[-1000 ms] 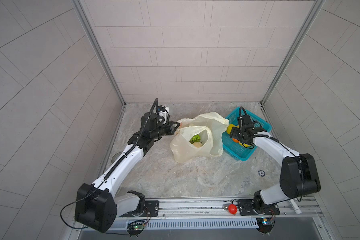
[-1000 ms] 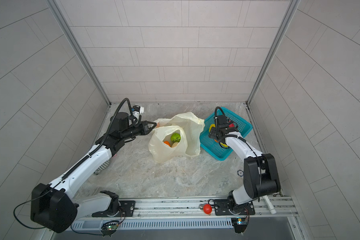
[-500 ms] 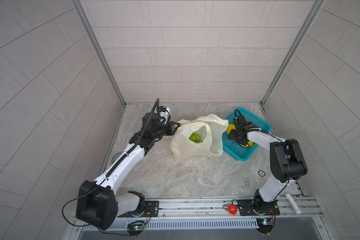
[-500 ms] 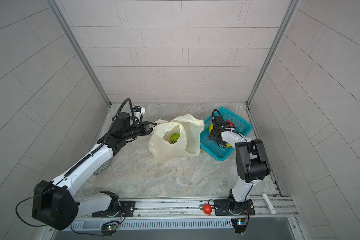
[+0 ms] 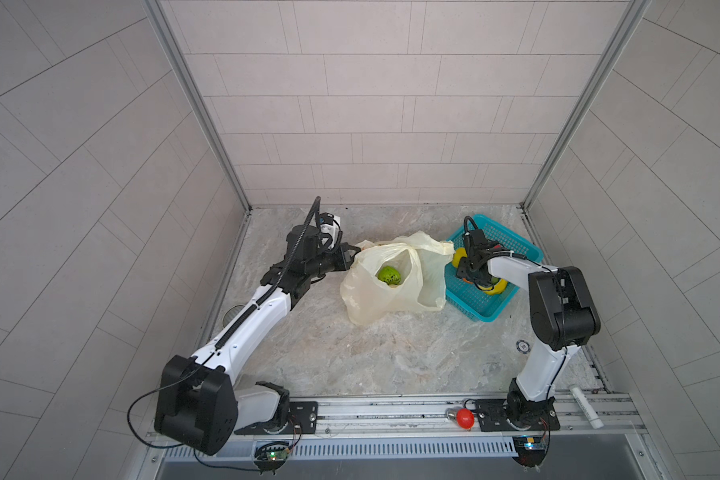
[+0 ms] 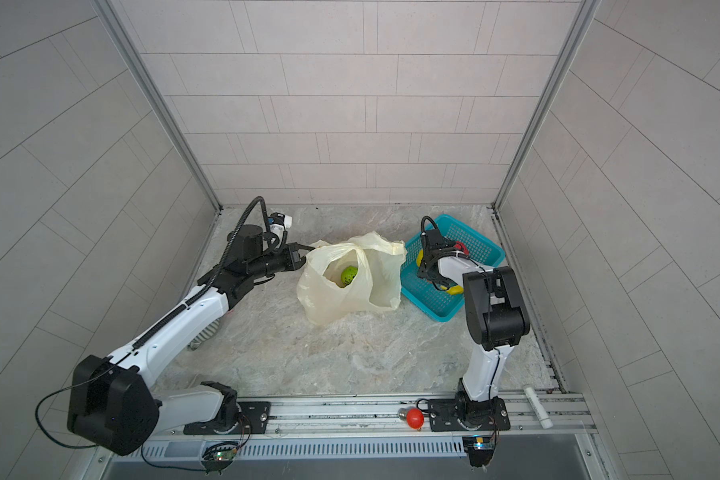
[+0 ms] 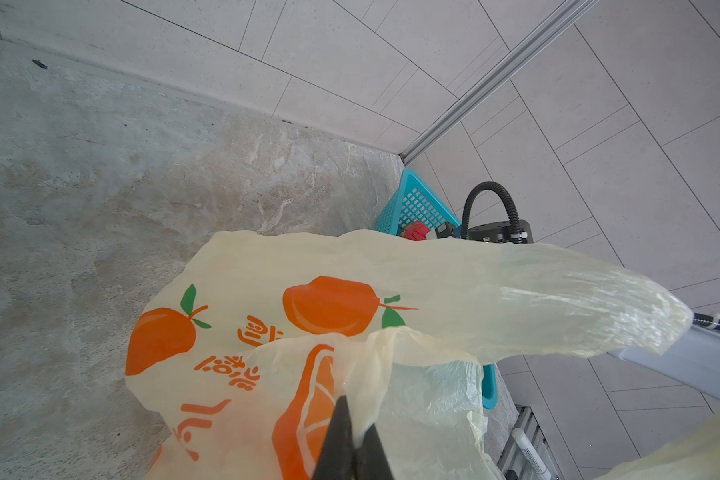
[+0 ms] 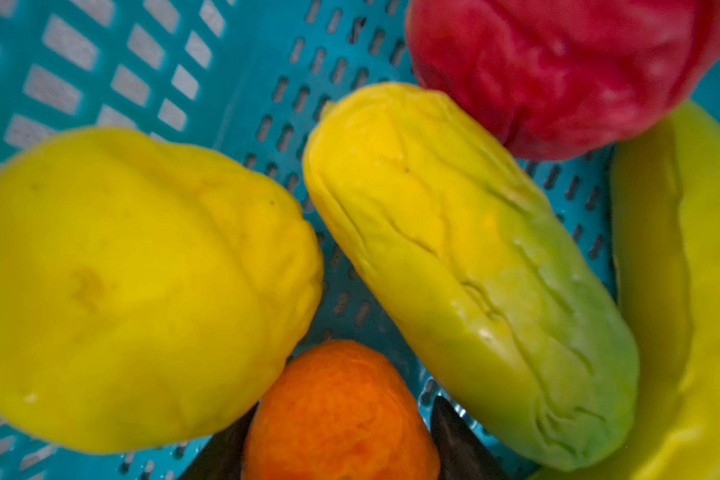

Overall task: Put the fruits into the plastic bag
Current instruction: 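Grasp the orange persimmon in the basket with the right gripper, then carry the orange persimmon into the bag and open the right gripper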

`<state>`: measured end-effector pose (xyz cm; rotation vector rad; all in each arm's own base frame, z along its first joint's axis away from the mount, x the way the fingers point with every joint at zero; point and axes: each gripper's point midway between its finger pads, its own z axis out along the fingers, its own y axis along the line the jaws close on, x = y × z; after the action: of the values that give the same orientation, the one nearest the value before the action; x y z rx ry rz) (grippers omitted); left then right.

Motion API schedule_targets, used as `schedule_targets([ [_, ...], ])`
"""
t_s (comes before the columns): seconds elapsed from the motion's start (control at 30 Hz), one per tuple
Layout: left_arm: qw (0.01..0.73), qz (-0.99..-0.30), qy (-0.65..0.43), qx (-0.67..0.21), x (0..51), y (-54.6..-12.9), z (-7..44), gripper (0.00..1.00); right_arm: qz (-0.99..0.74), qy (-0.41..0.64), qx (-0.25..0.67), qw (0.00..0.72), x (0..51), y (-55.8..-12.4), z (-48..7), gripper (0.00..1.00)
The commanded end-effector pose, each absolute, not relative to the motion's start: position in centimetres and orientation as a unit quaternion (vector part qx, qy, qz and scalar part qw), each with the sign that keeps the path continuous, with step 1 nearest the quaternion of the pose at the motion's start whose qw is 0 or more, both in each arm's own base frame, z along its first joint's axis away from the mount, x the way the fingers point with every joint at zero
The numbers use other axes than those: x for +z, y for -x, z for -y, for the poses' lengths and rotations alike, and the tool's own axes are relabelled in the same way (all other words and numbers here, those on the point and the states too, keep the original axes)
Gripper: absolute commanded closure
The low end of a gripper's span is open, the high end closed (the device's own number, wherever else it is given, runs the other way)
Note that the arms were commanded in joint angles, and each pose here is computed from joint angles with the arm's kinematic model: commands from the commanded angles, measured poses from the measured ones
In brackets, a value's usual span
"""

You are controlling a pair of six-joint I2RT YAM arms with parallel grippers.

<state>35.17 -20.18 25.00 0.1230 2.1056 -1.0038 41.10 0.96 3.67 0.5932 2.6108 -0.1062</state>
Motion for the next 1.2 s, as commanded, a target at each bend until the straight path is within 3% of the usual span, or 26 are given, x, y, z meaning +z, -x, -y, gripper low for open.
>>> schedule_targets([
  [0.0,0.407,-0.819,-0.065,-0.4,26.3,-35.4,20.6,1.0,-0.944,-0.221,-0.032,0.242,4.7,-40.8,-0.8,0.45],
  [0.17,0.408,-0.818,-0.066,-0.4,26.3,-35.2,20.6,1.0,-0.936,-0.23,-0.021,0.265,6.7,-40.4,-0.9,0.55],
  [0.4,0.41,-0.818,-0.066,-0.399,26.4,-35.2,20.6,1.0,-0.921,-0.239,0.026,0.308,11.7,-39.2,-2.0,0.55],
  [0.53,0.409,-0.817,-0.068,-0.401,26.5,-35.2,20.7,1.0,-0.895,-0.208,0.095,0.382,18.4,-38.9,-3.6,0.57],
  [0.83,0.408,-0.814,-0.083,-0.406,26.7,-34.7,21.1,1.0,-0.766,0.01,0.245,0.595,36.7,-34.5,-11.7,0.58],
  [0.97,0.408,-0.811,-0.089,-0.41,26.9,-34.4,21.2,1.0,-0.732,0.111,0.311,0.595,40.6,-32.0,-16.4,0.57],
  [1.17,0.408,-0.809,-0.092,-0.413,27.0,-33.8,21.2,1.0,-0.734,0.251,0.339,0.532,38.9,-28.6,-23.8,0.56],
])
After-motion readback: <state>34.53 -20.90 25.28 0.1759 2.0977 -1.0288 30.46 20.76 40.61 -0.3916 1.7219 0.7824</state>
